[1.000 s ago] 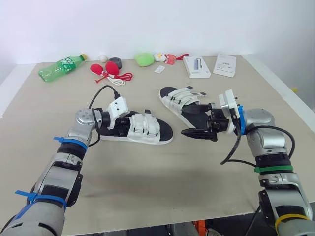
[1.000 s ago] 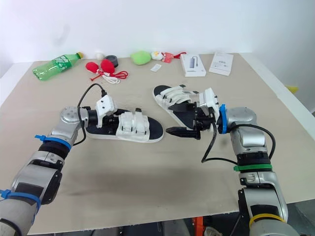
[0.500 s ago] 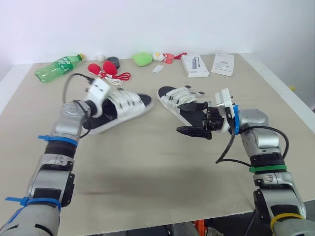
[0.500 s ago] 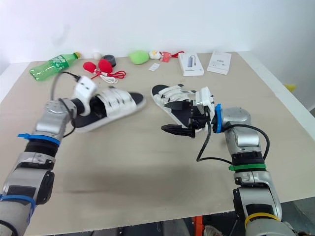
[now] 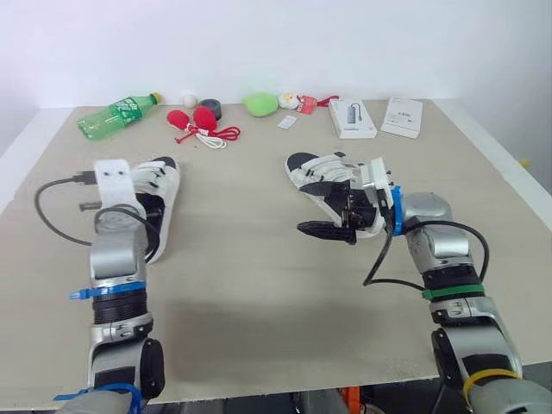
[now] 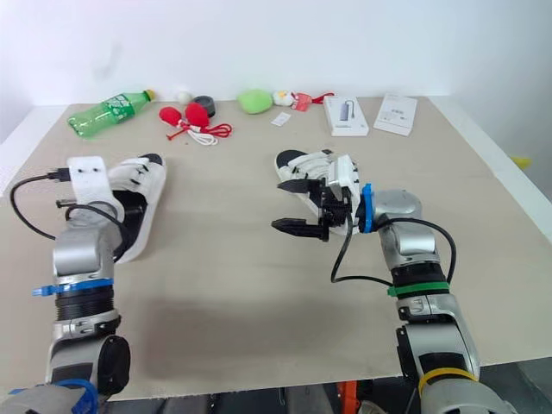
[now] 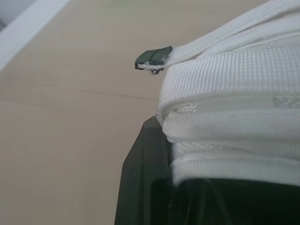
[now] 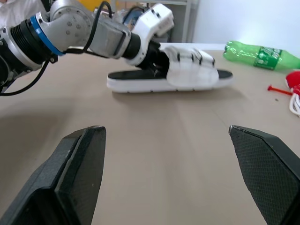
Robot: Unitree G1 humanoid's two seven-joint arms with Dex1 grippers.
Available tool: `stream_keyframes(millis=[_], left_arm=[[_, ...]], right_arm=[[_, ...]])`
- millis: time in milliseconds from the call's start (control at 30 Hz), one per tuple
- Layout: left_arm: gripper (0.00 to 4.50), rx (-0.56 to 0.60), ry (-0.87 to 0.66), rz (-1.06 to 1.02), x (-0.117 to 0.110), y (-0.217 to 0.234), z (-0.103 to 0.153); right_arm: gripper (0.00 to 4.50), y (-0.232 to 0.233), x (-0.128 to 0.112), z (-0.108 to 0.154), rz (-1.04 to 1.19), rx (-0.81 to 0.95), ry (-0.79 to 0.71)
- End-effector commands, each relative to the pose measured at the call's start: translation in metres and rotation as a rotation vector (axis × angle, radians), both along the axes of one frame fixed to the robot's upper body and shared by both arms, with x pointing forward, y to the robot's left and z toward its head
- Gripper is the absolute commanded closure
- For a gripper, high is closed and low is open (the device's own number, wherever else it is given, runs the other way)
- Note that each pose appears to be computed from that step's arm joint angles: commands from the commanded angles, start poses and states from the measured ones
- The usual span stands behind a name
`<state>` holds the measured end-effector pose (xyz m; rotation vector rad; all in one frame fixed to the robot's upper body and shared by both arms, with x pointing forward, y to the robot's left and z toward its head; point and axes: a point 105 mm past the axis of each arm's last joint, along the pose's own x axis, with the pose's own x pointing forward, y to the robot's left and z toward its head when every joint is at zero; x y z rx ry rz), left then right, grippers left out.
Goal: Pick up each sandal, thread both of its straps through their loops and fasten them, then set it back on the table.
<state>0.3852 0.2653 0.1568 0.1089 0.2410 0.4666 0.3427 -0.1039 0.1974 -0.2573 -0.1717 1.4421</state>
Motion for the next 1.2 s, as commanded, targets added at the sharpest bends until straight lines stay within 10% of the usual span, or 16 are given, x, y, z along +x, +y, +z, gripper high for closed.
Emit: stream_keyframes(millis=[33,267,467,600,1000,1200], left_arm=[[4.47,0.074,-0.103,-0.010,0.005,0.004,0.031],[4.47,0.067,-0.081,-0.094,0.014,0.005,0.026],[1.34,0.039,-0.097,-0.183,0.017,-0.001,0.026],[0.07,0.014,-0.127,-0.268,0.016,-0.012,0.035],[0.07,0.300,-0.080,-0.714,-0.057,-0.023,0.032],[0.07,0.188,-0.191,-1.120,-0.102,-0.063,0.041]], right_arm=[[0.00,0.000,0.003,0.012,0.001,0.006,-0.053],[0.00,-0.001,0.005,0.010,-0.006,0.004,-0.054],[0.00,-0.001,0.005,0.008,-0.012,0.001,-0.042],[0.00,-0.002,0.005,0.006,-0.017,0.001,-0.031],[0.00,-0.021,0.005,-0.003,-0.053,-0.036,0.011],[0.00,-0.024,0.004,-0.004,-0.047,-0.047,0.017]])
